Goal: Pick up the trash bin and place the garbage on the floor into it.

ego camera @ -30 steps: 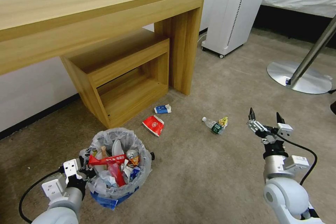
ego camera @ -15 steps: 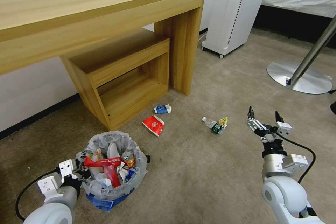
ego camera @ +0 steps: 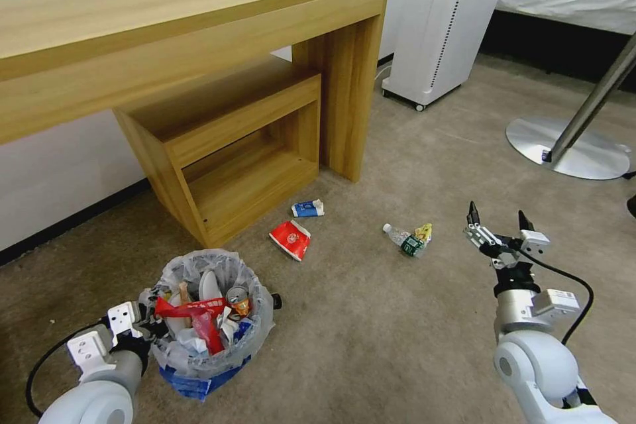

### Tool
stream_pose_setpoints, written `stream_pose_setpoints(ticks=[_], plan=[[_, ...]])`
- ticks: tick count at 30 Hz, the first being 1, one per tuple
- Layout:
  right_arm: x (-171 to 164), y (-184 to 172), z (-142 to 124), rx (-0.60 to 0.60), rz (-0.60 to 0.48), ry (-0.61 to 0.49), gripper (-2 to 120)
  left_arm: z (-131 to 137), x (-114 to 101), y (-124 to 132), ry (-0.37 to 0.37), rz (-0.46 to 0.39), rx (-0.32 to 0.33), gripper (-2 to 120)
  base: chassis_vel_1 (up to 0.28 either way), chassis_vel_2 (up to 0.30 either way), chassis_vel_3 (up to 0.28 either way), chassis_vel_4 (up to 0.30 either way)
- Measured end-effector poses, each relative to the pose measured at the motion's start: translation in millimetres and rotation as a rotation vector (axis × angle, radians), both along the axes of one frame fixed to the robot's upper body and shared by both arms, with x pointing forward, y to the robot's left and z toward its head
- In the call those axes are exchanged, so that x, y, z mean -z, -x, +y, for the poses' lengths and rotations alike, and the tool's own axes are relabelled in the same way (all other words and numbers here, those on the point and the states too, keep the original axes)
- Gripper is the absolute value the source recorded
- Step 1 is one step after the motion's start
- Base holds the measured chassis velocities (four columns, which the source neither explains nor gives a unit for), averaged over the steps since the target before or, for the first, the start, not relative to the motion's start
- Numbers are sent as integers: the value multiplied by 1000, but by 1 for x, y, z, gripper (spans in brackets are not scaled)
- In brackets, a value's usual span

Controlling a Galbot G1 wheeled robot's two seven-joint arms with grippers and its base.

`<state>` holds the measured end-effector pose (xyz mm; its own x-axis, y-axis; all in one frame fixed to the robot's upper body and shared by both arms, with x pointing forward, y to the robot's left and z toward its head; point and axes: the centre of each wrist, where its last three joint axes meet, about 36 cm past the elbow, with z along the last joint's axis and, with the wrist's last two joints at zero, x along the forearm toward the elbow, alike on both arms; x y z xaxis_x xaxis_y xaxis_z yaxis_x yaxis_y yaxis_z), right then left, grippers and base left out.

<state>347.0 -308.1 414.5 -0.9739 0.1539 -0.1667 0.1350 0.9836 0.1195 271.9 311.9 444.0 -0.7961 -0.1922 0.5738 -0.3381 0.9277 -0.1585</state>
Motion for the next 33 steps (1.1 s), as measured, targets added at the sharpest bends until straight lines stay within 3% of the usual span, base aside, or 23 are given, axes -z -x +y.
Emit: stream_pose_setpoints(ticks=[33], plan=[[0, -3, -1, -9, -3, 11, 100, -2, 0, 0, -2, -2, 6, 0, -67, 66, 65, -66]])
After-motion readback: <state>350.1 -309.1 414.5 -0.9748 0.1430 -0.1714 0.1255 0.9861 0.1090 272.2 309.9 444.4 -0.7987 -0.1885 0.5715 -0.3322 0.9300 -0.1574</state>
